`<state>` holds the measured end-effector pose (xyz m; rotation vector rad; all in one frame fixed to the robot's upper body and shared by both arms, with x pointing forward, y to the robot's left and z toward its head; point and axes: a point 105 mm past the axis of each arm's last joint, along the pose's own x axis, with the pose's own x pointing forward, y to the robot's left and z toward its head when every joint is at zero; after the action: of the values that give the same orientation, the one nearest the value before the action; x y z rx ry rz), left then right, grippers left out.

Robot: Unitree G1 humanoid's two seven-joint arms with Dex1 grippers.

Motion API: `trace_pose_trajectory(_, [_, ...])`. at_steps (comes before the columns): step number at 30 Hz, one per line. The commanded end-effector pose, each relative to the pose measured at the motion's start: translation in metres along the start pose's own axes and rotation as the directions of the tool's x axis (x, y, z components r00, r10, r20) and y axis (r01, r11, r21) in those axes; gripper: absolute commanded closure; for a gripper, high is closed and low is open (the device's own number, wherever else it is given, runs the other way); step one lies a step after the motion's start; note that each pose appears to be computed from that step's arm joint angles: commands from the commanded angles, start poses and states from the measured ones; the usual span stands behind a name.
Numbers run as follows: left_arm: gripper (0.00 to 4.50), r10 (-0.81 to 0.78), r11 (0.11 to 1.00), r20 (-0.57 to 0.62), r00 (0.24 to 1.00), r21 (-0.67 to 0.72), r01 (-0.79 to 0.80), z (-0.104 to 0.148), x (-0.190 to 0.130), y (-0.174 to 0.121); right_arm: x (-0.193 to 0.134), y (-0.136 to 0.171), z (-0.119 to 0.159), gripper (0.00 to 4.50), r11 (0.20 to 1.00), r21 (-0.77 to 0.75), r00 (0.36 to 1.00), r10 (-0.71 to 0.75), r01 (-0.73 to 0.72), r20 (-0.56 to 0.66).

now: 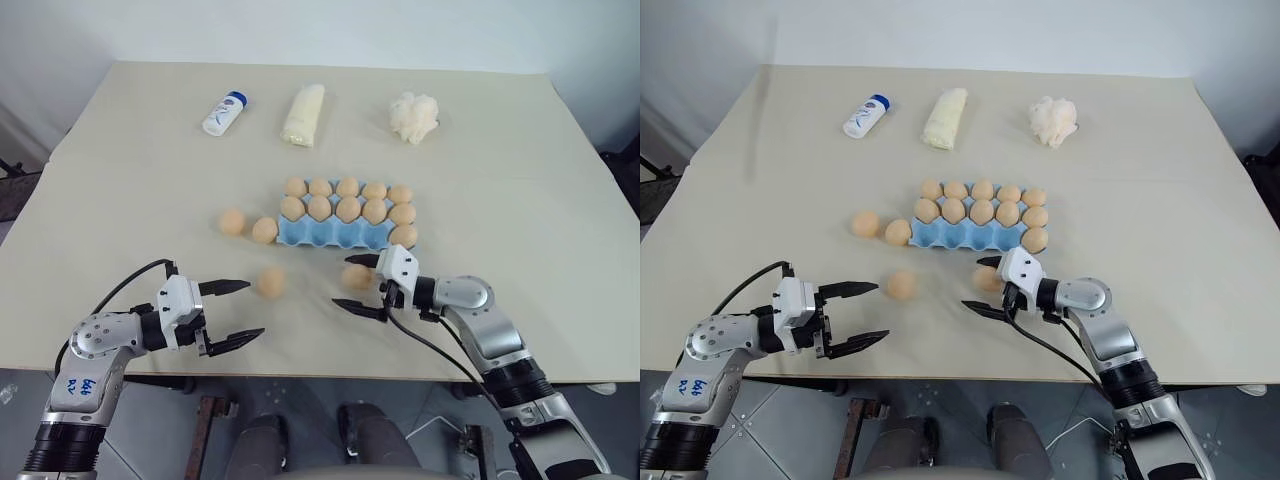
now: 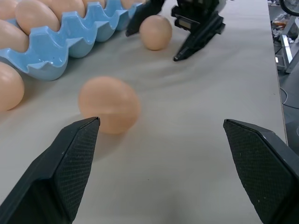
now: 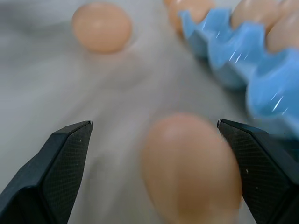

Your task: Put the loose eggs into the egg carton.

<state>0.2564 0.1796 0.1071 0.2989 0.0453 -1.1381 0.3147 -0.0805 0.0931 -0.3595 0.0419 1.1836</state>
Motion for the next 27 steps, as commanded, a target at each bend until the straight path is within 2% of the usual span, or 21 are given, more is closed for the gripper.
trace_pose_trajectory(1, [0.00, 0.006, 0.999, 0.031, 0.999, 0.031, -0.007, 0.011, -0.001, 0.000, -0.007, 0.002, 0.008, 0.03, 1.000, -0.021, 1.000, 0.017, -0.017, 0.015])
trace_pose_trajectory(6, [0.00, -0.001, 1.000, 0.036, 0.999, 0.028, 0.000, 0.011, 0.001, -0.001, -0.005, -0.006, 0.004, 0.03, 0.999, -0.018, 0.999, -0.035, 0.036, 0.016])
trace_pose_trajectory(7, [0.00, -0.003, 1.000, 0.036, 0.999, 0.029, 0.002, 0.012, 0.002, 0.000, -0.003, -0.007, 0.004, 0.21, 0.999, -0.020, 0.999, -0.049, 0.049, 0.017])
trace_pose_trajectory(9, [0.00, -0.007, 1.000, 0.038, 0.999, 0.029, 0.006, 0.012, 0.003, 0.000, 0.000, -0.008, 0.005, 0.64, 0.998, -0.021, 0.998, -0.059, 0.059, 0.032])
trace_pose_trajectory(14, [0.00, -0.010, 0.999, 0.039, 0.999, 0.032, 0.009, 0.013, 0.003, 0.000, 0.000, 0.001, 0.019, 2.35, 1.000, 0.001, 0.995, -0.024, 0.024, 0.099])
trace_pose_trajectory(15, [0.00, -0.009, 1.000, 0.039, 0.999, 0.030, 0.008, 0.013, 0.003, 0.000, -0.003, -0.001, 0.030, 2.53, 1.000, 0.002, 0.991, -0.025, 0.025, 0.129])
trace_pose_trajectory(17, [0.00, -0.006, 1.000, 0.039, 0.999, 0.026, 0.005, 0.012, 0.002, 0.000, -0.009, -0.010, 0.048, 2.60, 0.998, -0.012, 0.983, -0.060, 0.063, 0.175])
trace_pose_trajectory(21, [0.00, 0.007, 1.000, 0.052, 0.999, 0.011, -0.007, 0.013, 0.004, 0.002, -0.013, -0.045, 0.063, 2.60, 0.984, -0.009, 0.966, -0.175, 0.180, 0.190])
trace_pose_trajectory(27, [0.00, 0.017, 1.000, 0.066, 0.998, 0.012, -0.018, 0.016, 0.007, 0.003, -0.010, -0.074, 0.054, 2.60, 0.963, -0.039, 0.954, -0.258, 0.267, 0.154])
